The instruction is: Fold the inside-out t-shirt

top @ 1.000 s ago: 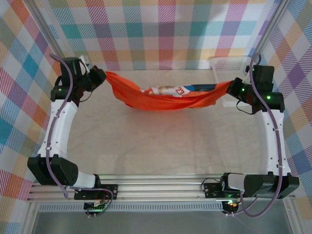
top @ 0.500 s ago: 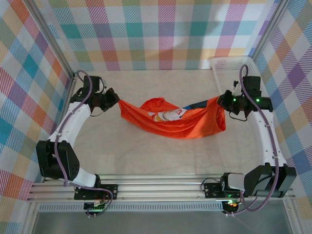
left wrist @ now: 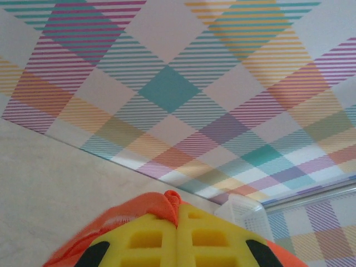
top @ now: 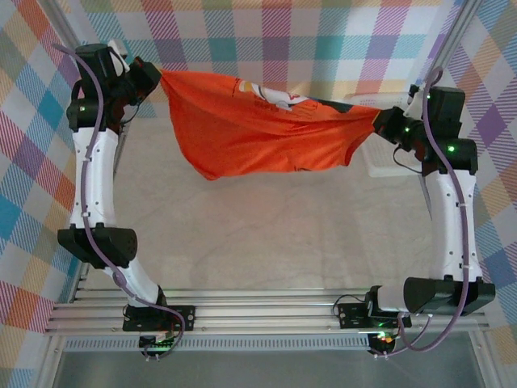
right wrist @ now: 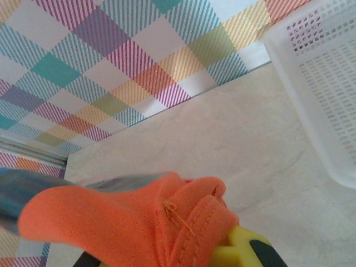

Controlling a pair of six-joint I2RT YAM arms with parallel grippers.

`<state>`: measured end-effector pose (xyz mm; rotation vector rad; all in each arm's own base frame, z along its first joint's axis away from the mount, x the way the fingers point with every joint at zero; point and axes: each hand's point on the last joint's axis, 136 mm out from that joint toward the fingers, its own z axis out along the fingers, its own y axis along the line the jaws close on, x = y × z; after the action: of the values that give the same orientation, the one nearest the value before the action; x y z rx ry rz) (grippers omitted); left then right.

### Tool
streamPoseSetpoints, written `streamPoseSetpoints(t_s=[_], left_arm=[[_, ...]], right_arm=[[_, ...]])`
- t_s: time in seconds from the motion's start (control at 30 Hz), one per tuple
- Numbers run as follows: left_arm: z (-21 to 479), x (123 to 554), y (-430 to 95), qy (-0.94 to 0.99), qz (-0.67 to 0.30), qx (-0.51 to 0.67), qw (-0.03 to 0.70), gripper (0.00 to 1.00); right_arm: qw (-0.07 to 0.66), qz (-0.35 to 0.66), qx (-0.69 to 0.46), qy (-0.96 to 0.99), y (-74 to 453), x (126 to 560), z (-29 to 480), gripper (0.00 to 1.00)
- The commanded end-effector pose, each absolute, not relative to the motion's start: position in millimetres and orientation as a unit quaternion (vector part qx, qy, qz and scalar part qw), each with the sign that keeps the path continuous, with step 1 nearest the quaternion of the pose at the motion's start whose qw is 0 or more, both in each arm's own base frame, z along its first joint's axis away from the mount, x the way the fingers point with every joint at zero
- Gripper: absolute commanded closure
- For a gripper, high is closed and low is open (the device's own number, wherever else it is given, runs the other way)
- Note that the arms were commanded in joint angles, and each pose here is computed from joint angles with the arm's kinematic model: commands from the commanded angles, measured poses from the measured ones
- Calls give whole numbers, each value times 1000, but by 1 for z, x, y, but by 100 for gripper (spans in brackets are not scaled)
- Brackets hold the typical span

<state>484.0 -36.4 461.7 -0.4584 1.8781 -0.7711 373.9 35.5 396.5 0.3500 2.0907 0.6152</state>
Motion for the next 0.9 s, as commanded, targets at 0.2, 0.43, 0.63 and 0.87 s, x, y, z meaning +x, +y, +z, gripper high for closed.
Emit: streamPoseSetpoints(t_s=[0.2, 0.43, 0.63, 0.87], left_arm=[[359, 418, -29, 830, -268, -220, 436, 100], [305, 360, -18, 865, -202, -225, 400, 100], [271, 384, -21, 872, -213, -237, 372, 100], [143, 428, -25, 912, -190, -271, 243, 100]], right_arm=[[325, 315, 166, 876, 61, 345, 283, 100], [259, 326, 171, 893, 71, 304, 225, 100], [242, 303, 181, 904, 64, 323, 192, 100], [162, 276, 205, 925, 57, 361, 109, 99]])
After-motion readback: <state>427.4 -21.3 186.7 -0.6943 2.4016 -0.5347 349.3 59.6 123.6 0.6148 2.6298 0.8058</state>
